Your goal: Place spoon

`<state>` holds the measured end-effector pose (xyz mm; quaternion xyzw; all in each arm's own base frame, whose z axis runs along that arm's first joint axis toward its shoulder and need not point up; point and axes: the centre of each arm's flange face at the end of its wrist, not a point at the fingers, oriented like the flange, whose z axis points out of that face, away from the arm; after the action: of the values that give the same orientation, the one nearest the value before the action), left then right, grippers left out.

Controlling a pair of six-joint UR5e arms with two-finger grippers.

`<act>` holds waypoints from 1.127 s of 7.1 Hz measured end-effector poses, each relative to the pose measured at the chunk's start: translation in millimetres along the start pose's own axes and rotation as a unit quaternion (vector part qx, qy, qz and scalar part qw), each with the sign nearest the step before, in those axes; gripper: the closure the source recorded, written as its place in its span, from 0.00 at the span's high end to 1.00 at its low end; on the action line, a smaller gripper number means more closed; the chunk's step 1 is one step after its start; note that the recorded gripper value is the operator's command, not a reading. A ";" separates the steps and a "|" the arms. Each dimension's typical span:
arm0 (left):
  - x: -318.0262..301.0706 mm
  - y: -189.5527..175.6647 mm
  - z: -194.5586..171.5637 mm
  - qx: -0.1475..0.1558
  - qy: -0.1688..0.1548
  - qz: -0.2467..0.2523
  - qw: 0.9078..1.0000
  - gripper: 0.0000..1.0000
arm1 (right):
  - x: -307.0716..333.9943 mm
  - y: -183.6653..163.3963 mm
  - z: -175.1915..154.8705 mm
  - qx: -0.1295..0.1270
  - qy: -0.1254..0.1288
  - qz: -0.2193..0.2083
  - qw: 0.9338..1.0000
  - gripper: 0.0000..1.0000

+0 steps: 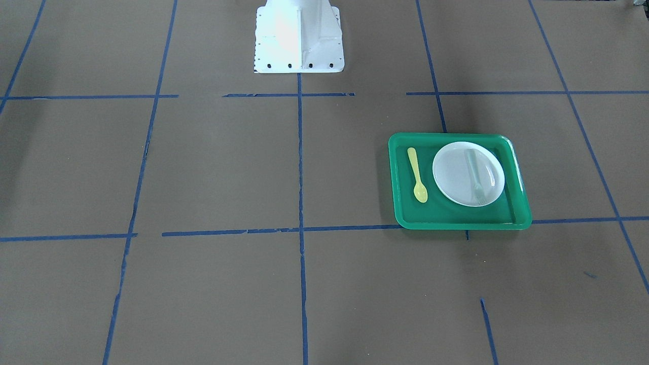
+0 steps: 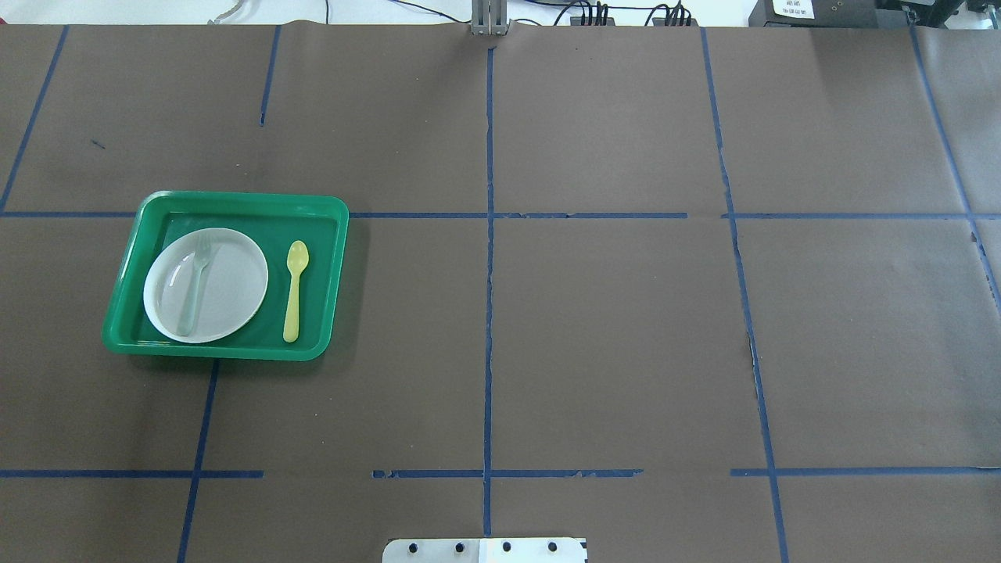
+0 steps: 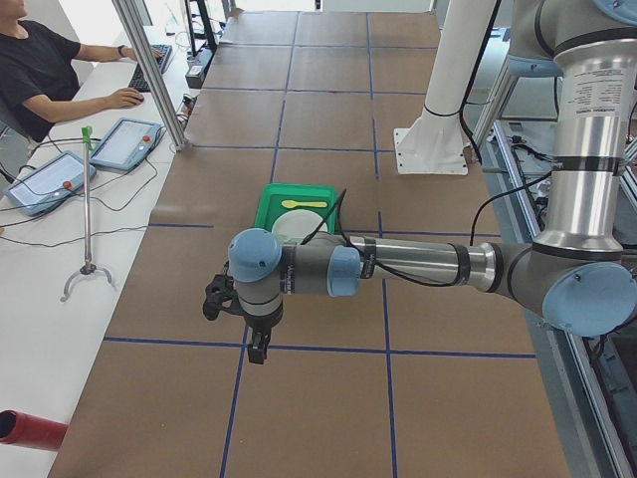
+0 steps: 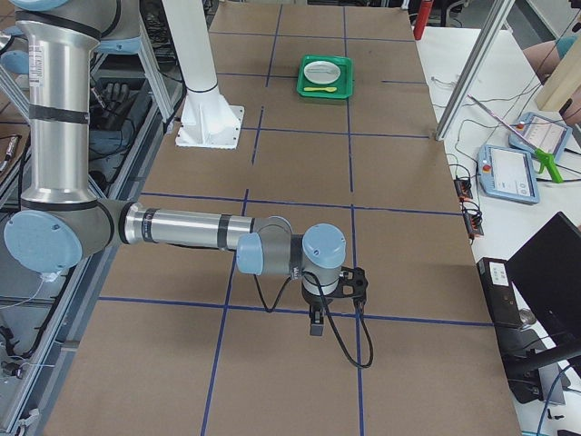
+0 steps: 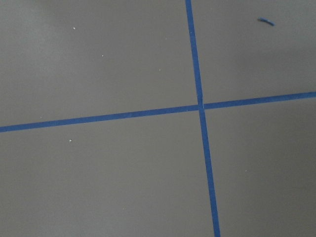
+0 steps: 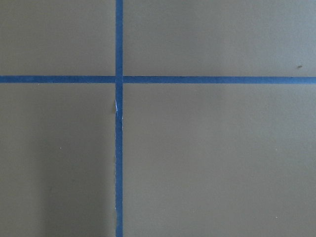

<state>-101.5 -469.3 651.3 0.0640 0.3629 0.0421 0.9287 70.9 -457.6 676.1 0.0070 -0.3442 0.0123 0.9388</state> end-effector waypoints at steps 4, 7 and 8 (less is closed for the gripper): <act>4.2 -2.6 -3.2 -0.002 0.000 0.000 1.000 1.00 | 0.1 0.2 0.1 0.000 0.000 0.000 1.000 1.00; 14.0 -5.5 -15.2 -0.019 0.001 -0.015 1.000 1.00 | 0.0 0.1 0.1 0.000 0.000 0.000 1.000 1.00; 16.1 -6.5 -17.6 -0.018 0.001 -0.014 1.000 1.00 | 0.0 0.1 0.1 0.000 0.000 0.000 1.000 1.00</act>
<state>-101.4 -472.2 626.7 0.0418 0.3638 0.0355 0.9298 70.9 -457.5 676.2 0.0071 -0.3442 0.0122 0.9388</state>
